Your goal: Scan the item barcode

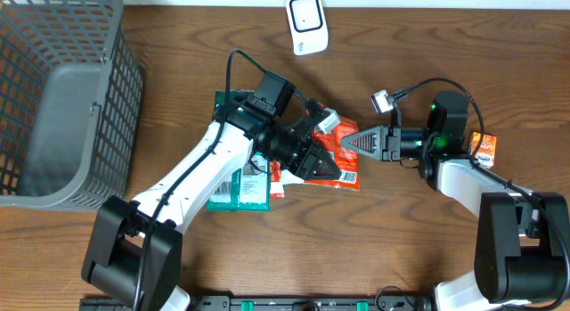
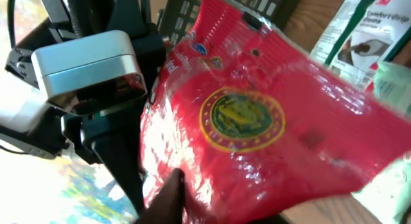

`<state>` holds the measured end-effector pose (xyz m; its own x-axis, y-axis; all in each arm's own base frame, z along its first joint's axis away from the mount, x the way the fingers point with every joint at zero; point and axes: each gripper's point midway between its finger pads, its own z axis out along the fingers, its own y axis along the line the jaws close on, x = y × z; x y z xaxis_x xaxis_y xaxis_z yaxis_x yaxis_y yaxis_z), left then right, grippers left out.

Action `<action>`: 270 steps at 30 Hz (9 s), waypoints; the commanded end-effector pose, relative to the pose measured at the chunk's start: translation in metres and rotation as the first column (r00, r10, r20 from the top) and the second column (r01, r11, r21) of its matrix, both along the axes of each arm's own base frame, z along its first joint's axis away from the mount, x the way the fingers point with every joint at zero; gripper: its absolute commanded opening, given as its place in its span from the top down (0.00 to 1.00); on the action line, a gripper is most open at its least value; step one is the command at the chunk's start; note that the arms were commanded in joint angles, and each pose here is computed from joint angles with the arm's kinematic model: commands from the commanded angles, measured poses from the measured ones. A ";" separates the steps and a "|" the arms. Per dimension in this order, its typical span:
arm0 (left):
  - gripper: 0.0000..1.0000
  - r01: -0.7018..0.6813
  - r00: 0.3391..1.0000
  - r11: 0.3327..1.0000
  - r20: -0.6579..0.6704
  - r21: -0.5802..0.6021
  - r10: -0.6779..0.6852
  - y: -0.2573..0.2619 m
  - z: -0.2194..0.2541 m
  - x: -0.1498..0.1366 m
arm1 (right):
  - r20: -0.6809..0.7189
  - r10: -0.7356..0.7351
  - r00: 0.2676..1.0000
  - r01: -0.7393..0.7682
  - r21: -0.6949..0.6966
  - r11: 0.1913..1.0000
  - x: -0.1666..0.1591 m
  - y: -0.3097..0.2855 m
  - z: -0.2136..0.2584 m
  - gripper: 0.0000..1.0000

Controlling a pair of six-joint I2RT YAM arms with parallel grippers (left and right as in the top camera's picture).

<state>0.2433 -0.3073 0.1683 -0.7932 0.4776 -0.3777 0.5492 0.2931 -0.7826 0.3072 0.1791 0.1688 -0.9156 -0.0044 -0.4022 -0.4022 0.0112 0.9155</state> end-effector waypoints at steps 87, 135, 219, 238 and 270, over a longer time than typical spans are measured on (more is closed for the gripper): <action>0.16 -0.875 0.407 0.189 0.464 0.447 0.787 0.271 -0.002 0.129 | 0.875 0.379 0.302 0.947 -0.231 -0.222 0.309 0.033 0.126 0.99; 0.16 -0.875 0.407 0.189 0.464 0.447 0.787 0.271 -0.002 0.129 | 0.965 0.184 0.185 0.974 -0.155 -0.168 0.355 0.096 -0.051 0.99; 0.16 -0.875 0.407 0.189 0.465 0.446 0.787 0.271 -0.002 0.129 | 0.279 -0.548 0.789 0.223 -0.960 -0.168 0.131 -0.290 -0.107 0.01; 0.16 -0.875 0.407 0.189 0.464 0.447 0.787 0.271 -0.002 0.129 | 0.093 -0.443 0.892 0.233 -0.934 0.272 0.138 -0.163 -0.106 0.60; 0.16 -0.875 0.407 0.189 0.464 0.447 0.787 0.271 -0.002 0.129 | 0.504 -0.426 0.751 0.317 -0.841 -0.438 0.135 -0.266 -0.159 0.99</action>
